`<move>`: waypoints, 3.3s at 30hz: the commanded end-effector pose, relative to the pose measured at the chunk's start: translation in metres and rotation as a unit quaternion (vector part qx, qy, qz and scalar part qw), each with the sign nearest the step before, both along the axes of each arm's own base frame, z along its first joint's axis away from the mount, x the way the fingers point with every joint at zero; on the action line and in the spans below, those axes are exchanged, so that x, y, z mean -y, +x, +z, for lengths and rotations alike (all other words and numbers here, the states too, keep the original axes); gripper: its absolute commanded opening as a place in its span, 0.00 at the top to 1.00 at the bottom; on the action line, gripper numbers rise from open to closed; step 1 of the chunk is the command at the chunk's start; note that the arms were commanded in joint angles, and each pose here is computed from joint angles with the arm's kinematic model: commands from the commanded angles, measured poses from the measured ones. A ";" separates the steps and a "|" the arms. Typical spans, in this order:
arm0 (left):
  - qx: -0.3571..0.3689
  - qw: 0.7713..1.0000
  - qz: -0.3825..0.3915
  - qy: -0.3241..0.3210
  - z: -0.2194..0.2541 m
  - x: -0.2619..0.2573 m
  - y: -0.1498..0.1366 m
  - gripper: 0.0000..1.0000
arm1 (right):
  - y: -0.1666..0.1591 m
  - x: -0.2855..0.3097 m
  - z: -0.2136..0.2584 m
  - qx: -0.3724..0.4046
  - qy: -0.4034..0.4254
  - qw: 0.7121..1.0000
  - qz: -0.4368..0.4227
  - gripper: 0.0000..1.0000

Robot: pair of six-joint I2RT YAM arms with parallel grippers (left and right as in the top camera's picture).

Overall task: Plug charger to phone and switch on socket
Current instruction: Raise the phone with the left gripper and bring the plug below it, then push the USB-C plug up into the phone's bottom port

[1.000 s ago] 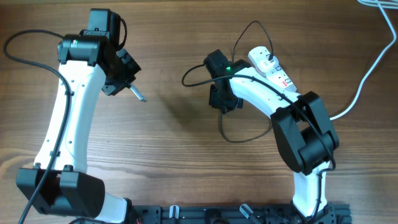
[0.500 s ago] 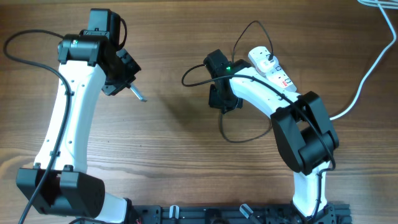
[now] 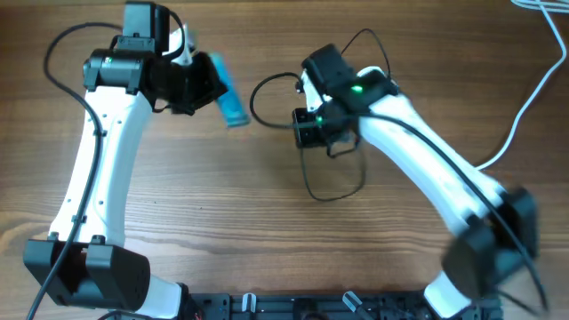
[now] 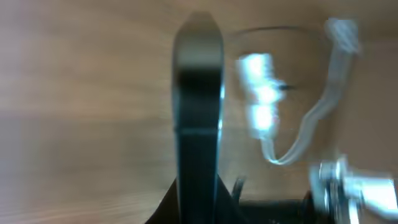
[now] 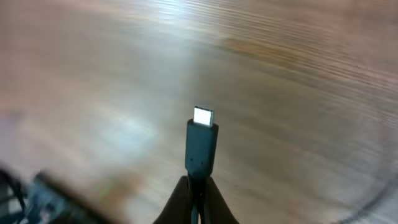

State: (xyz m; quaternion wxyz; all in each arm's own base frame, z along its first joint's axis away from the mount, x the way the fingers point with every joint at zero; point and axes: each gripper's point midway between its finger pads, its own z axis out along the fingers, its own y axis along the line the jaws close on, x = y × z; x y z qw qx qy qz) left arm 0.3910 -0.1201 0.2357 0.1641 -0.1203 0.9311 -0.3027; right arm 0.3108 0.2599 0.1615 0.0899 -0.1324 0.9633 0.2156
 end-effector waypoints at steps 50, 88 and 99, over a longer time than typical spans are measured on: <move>0.138 0.915 -0.252 -0.285 0.103 0.078 -0.030 0.96 | -0.045 -0.024 0.135 0.169 0.081 0.982 -0.030 0.95; 0.154 0.905 -0.266 -0.293 0.110 0.080 -0.031 0.96 | -0.048 -0.035 0.141 0.173 0.104 0.979 -0.001 0.95; 0.161 0.903 -0.271 -0.290 0.110 0.080 -0.031 0.96 | -0.049 -0.034 0.139 0.170 0.101 0.980 -0.001 0.95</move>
